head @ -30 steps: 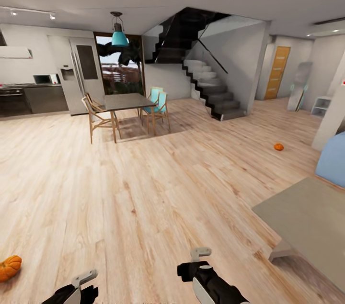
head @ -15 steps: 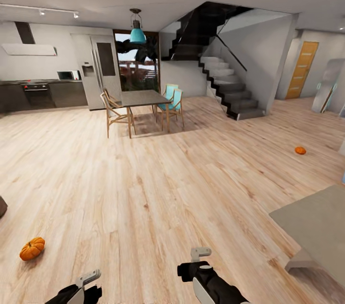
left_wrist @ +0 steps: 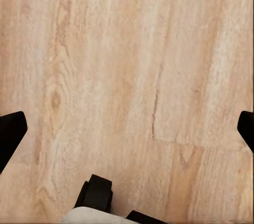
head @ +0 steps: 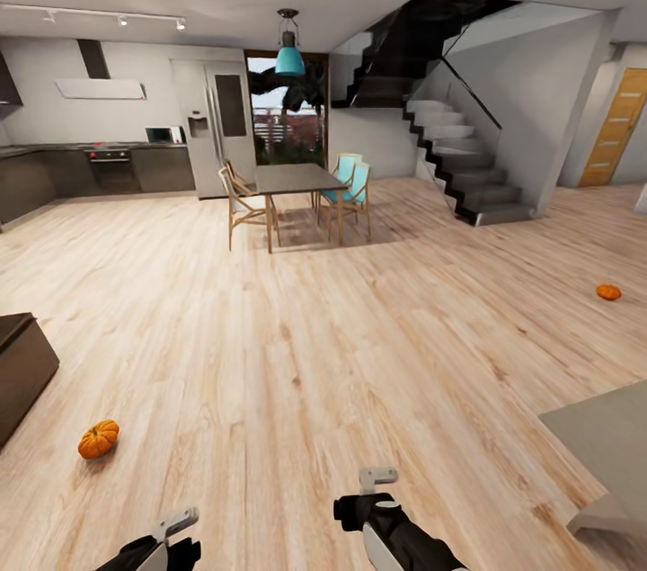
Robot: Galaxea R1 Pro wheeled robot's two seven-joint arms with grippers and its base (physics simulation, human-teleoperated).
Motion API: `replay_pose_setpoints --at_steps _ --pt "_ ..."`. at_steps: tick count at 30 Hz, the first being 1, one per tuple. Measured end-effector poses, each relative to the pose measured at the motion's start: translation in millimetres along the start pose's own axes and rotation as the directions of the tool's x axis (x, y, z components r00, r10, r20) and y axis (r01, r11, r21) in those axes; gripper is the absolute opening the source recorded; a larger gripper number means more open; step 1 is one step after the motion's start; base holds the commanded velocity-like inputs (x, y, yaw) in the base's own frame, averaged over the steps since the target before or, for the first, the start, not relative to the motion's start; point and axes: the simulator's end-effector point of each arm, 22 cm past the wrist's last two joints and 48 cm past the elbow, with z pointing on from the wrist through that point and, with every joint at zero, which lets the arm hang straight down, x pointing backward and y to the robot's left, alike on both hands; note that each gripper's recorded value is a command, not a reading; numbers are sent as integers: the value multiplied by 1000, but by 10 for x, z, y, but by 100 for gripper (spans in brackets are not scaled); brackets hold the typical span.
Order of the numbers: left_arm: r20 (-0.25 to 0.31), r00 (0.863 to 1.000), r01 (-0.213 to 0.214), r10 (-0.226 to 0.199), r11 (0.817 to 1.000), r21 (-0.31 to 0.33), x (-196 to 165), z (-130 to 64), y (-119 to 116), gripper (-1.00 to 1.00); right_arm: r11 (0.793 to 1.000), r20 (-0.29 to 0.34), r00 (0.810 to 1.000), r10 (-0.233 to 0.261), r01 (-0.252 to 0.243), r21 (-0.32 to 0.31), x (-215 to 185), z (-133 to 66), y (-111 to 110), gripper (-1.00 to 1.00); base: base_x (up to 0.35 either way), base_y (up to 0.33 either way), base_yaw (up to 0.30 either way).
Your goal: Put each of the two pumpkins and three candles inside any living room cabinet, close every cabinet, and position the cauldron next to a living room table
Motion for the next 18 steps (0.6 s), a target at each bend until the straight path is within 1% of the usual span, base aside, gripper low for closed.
replay_pose_setpoints --at_steps 4,8,13,18 --pt "0 1000 -26 26 1000 0 24 0 -39 100 1000 20 1000 8 -9 11 28 22 -54 100 302 0 25" --pt "-1 999 -36 36 999 7 51 -2 -109 100 1000 27 1000 9 -9 16 42 29 -74 100 338 0 8" --pt "-5 999 -39 39 999 9 83 0 -126 100 1000 18 1000 8 -9 20 85 37 -94 100 308 0 221" --pt "-3 999 -39 39 999 9 81 3 -128 100 1000 17 1000 9 -9 21 92 41 -99 100 79 0 274"
